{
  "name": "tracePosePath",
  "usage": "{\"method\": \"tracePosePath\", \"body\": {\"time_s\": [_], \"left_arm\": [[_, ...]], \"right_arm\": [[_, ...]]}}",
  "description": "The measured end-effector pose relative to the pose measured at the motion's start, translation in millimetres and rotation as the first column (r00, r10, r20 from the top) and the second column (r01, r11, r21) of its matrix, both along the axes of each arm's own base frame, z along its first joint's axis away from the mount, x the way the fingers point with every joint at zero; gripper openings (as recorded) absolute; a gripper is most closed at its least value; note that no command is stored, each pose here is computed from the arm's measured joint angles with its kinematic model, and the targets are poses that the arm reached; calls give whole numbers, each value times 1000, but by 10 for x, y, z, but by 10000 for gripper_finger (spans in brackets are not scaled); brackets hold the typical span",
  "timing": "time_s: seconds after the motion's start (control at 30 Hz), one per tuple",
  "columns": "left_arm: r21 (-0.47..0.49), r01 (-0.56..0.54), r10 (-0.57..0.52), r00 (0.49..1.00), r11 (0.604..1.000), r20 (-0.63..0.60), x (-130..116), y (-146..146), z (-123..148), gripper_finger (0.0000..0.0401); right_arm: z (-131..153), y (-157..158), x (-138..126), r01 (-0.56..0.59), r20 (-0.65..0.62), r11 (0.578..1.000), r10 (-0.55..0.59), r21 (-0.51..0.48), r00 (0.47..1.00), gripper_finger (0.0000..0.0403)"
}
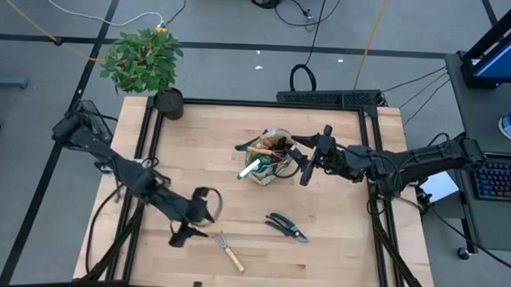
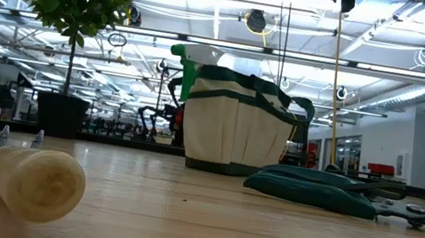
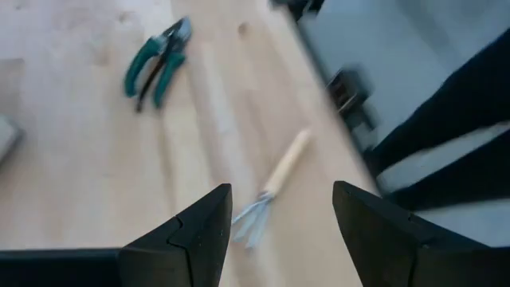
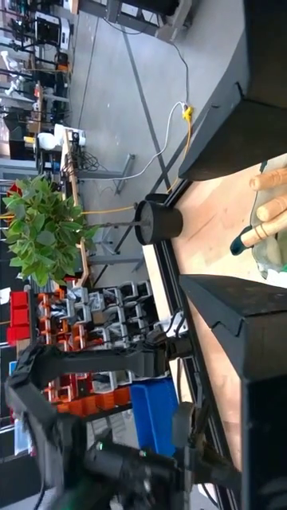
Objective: Pick & Place Garden tools in Gardening bag
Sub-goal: Put the light brown hand rake into the light brown gardening bag
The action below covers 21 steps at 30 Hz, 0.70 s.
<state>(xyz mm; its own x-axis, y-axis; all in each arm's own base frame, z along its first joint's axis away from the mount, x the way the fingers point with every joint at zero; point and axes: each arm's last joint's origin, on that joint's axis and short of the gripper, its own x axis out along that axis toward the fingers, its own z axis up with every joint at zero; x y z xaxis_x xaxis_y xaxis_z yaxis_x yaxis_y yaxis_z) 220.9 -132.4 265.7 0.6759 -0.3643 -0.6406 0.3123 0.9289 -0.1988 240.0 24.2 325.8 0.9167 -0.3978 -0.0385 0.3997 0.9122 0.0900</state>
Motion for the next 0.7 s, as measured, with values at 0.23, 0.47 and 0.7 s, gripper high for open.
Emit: {"method": "tracePosePath", "body": {"time_s": [0.23, 0.47, 0.7], "left_arm": [[218, 103, -84, 992, 970, -93, 444, -263, -2, 225], [208, 130, -113, 990, 969, -89, 806, -493, 16, 225], [225, 163, -135, 982, 961, -135, 1038, -757, -208, 225]], "right_arm": [[-1, 0, 0, 0, -3, 1000, 0, -7, 1000, 196], [-12, 0, -1, 0, -15, 1000, 0, -9, 1000, 193], [-66, -1, -4, -1, -73, 1000, 0, -19, 997, 192]]}}
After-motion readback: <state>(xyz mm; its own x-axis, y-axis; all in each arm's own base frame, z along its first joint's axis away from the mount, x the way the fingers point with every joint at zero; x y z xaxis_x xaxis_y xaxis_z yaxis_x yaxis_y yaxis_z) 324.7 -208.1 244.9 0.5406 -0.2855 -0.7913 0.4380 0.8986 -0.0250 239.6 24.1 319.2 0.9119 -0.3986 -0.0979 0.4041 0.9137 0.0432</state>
